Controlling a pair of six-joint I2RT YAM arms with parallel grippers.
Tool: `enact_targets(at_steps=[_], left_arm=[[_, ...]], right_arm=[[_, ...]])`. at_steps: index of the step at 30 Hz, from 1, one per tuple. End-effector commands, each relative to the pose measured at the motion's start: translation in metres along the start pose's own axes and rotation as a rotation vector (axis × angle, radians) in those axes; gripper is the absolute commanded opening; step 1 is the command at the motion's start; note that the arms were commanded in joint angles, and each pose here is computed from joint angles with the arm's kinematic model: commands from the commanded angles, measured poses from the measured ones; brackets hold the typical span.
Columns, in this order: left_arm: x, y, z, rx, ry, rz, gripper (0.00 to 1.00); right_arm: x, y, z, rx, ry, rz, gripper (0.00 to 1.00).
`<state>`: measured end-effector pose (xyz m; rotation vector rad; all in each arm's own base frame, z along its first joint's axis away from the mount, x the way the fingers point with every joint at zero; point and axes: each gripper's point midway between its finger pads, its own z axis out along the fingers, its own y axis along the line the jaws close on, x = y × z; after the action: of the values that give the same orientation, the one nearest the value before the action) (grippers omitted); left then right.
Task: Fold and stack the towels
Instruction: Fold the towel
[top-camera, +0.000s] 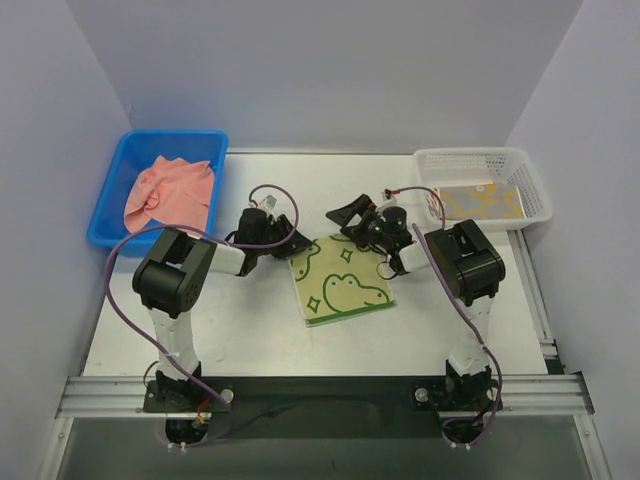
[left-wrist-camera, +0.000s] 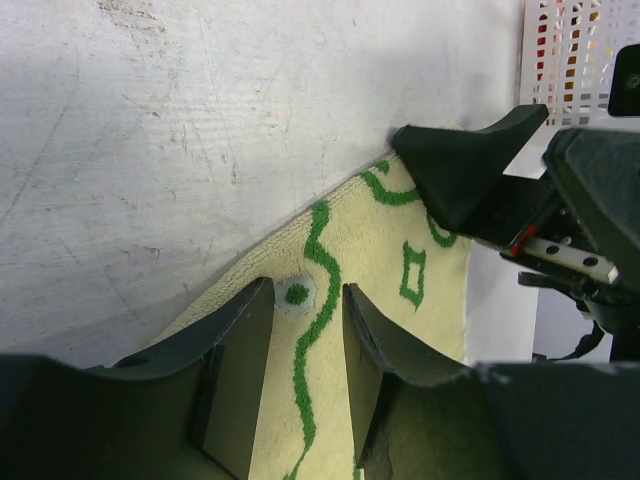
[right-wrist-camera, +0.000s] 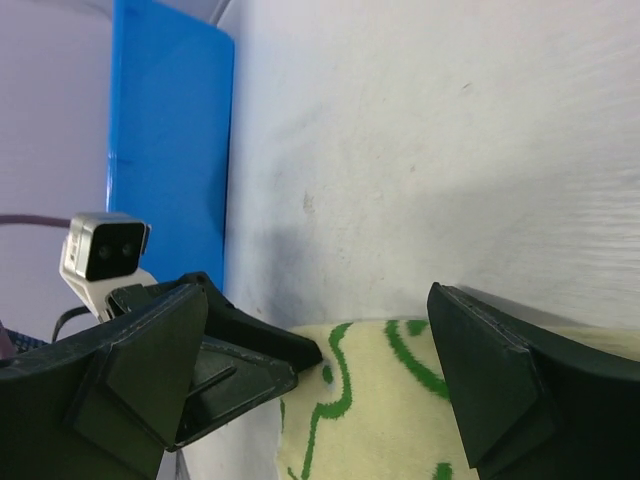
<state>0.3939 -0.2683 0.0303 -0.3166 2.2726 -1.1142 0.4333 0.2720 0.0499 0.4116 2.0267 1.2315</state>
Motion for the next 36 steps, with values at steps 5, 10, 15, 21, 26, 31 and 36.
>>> enact_targets(at_steps=[5,10,15,21,26,31,36], left_arm=[[0.019,0.045,-0.013,-0.155,0.041,-0.021,0.45],[0.008,0.047,-0.020,-0.170,0.019,-0.012,0.46],[-0.019,0.031,-0.031,-0.185,-0.030,0.049,0.47],[-0.046,0.005,-0.040,-0.190,-0.070,0.113,0.48],[-0.048,-0.021,-0.055,-0.168,-0.091,0.156,0.48],[-0.011,-0.031,-0.056,-0.148,-0.034,0.178,0.43],[0.034,-0.010,-0.052,-0.196,0.073,0.196,0.29]], right_arm=[[-0.028,-0.081,-0.031,0.231,-0.107,0.055,1.00],[-0.033,-0.074,-0.032,0.219,-0.112,0.045,1.00],[-0.051,-0.042,-0.038,0.179,-0.125,-0.035,1.00],[-0.064,0.002,-0.055,0.141,-0.085,-0.117,1.00],[-0.058,0.021,-0.076,0.164,-0.020,-0.170,0.95],[-0.027,0.014,-0.099,0.222,0.076,-0.159,0.69],[0.016,-0.012,-0.127,0.368,0.256,-0.199,0.45]])
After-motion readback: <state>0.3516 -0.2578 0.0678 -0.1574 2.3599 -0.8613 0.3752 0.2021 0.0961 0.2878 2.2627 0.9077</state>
